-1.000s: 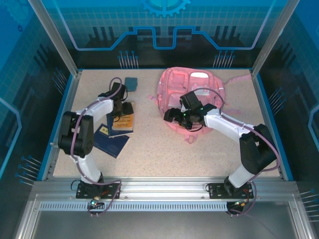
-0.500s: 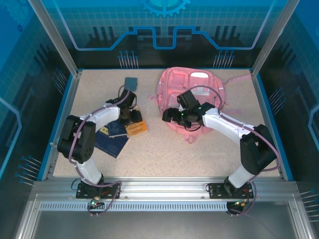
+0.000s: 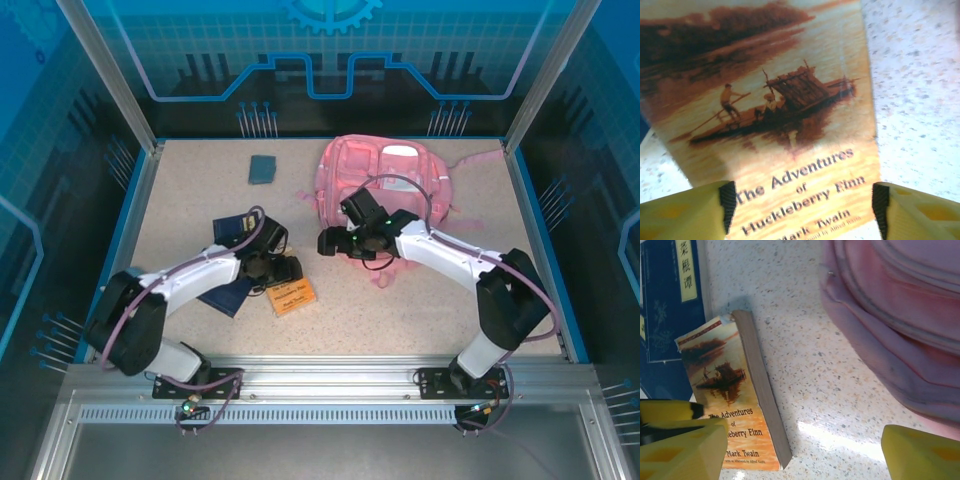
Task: Pack the student bag
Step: Move the book to the center of the table, then pick up the book at the center of the table.
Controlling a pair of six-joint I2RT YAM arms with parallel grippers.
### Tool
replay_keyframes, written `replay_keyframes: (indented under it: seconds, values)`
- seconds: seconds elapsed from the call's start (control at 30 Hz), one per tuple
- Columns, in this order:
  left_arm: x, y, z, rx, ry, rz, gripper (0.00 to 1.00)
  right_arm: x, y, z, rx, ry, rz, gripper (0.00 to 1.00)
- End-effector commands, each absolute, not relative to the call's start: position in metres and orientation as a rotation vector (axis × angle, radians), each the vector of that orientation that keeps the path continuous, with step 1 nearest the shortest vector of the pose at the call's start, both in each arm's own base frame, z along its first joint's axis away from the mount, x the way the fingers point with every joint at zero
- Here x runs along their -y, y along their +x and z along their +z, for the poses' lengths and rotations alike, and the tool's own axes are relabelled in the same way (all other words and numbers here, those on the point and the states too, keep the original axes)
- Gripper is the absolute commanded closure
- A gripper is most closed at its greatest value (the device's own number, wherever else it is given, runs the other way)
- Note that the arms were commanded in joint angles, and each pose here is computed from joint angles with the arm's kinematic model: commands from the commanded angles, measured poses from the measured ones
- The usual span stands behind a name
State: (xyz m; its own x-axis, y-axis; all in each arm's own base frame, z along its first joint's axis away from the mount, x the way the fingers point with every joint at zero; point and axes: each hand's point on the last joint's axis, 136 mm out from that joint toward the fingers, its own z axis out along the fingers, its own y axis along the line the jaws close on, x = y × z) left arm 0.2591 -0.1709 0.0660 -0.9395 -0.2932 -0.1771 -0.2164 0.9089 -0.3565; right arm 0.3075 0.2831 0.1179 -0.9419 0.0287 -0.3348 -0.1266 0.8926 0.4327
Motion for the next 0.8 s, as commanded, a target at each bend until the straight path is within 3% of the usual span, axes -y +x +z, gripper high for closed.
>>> replay_keyframes:
  seconds: [0.0, 0.23, 0.4, 0.77]
  values:
    - [0.157, 0.255, 0.083, -2.787, -0.491, -0.539, 0.22, -0.315, 0.305, 0.115, -2.733, -0.268, 0.668, 0.23]
    - [0.127, 0.256, 0.069, -2.698, -0.792, -0.736, 0.2, -0.356, 0.314, 0.08, -2.817, -0.374, 0.594, 0.35]
    - [0.131, 0.262, 0.061, -2.679, -0.799, -0.851, 0.21, -0.365, 0.314, 0.058, -2.883, -0.366, 0.547, 0.47]
    - [0.132, 0.264, 0.038, -2.741, -0.787, -0.826, 0.23, -0.374, 0.294, 0.025, -2.995, -0.386, 0.556, 0.55]
